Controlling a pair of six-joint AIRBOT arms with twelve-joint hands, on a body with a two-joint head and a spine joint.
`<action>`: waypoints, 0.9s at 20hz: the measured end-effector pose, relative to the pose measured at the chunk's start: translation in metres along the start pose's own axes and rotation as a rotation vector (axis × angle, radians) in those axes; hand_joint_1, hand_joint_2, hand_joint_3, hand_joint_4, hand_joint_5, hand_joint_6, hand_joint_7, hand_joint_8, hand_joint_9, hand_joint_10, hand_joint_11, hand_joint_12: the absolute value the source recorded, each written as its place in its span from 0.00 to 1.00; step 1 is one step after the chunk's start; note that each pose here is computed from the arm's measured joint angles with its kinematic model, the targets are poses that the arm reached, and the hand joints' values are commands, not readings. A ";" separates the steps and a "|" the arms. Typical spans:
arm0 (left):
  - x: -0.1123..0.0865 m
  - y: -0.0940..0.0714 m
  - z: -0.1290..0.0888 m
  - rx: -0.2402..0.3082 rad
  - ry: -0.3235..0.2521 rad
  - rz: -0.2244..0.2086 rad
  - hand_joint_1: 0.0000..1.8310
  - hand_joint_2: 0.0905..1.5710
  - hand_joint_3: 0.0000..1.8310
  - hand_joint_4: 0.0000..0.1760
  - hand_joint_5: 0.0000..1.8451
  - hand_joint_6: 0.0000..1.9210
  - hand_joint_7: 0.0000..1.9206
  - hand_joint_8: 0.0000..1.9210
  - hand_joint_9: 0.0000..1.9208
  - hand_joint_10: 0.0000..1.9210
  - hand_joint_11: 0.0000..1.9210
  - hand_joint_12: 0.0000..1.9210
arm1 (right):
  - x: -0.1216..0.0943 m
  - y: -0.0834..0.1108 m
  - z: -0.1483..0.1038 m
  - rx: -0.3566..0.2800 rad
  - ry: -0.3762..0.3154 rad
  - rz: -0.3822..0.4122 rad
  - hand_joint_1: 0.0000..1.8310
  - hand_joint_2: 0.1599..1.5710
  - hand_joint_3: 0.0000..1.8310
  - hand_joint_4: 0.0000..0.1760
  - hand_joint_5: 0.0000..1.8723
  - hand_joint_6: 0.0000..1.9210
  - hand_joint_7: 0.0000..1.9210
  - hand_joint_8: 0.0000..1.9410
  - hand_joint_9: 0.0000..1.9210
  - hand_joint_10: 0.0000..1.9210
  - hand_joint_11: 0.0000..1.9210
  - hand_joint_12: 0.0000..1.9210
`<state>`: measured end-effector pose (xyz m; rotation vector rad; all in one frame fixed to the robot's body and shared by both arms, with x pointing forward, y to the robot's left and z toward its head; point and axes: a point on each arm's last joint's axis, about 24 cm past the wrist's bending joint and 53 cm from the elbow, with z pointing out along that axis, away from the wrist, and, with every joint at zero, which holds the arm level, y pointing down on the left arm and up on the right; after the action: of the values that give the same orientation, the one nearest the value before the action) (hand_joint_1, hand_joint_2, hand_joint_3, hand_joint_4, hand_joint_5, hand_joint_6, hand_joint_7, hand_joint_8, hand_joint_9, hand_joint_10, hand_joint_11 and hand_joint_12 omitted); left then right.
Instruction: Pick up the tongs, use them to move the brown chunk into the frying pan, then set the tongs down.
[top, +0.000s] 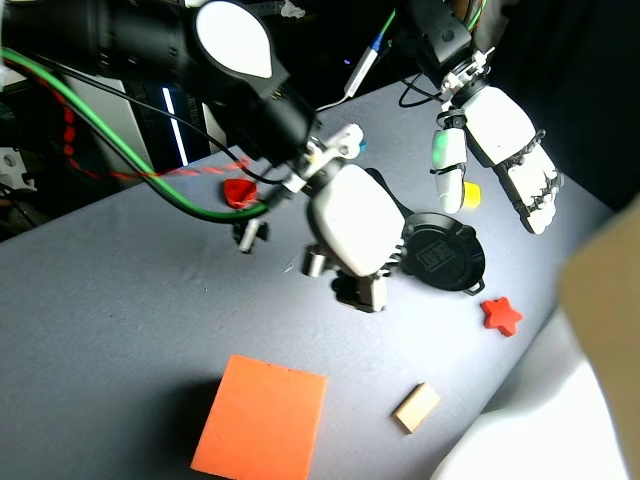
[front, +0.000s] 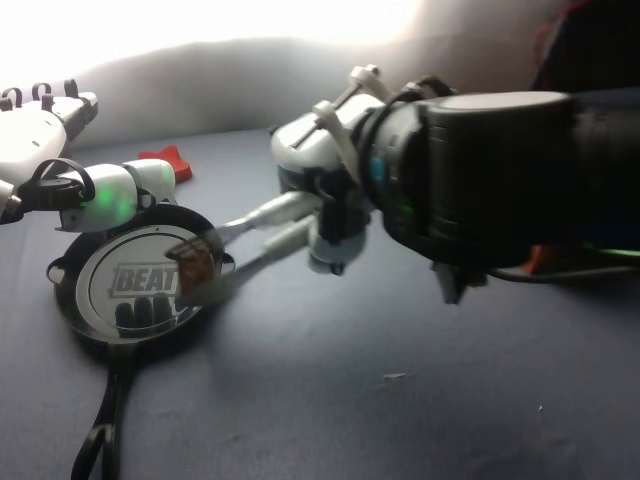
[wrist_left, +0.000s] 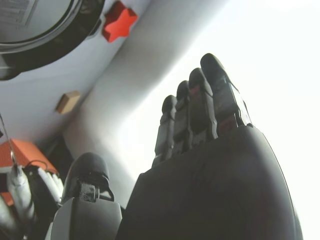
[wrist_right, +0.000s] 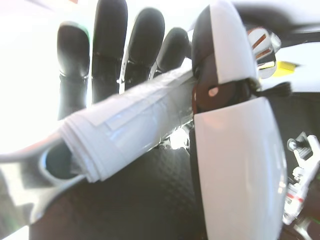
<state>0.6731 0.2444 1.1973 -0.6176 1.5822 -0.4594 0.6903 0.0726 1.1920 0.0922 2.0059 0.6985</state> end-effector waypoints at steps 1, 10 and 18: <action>-0.001 0.001 0.001 -0.001 0.000 -0.001 0.00 0.75 0.00 0.13 0.04 0.00 0.06 0.00 0.07 0.00 0.00 0.33 | -0.002 0.005 0.005 -0.014 -0.017 -0.011 0.67 0.67 0.00 0.11 0.51 0.56 0.55 0.46 0.53 0.44 0.32 0.84; -0.014 0.002 0.008 -0.003 -0.032 -0.010 0.00 0.76 0.00 0.10 0.04 0.00 0.05 0.00 0.06 0.00 0.00 0.25 | 0.015 0.009 0.038 -0.024 -0.021 -0.018 0.67 0.68 0.00 0.05 0.49 0.58 0.54 0.48 0.52 0.44 0.32 0.83; -0.017 -0.001 0.009 0.000 -0.035 -0.015 0.00 0.75 0.00 0.15 0.03 0.00 0.04 0.00 0.05 0.00 0.00 0.26 | 0.015 0.008 0.038 -0.022 -0.020 -0.017 0.66 0.72 0.00 0.00 0.41 0.66 0.51 0.54 0.45 0.42 0.28 0.80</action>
<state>0.6828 0.2550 1.2095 -0.6342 1.5452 -0.4572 0.7119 0.1009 1.1703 0.0693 1.9779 0.7061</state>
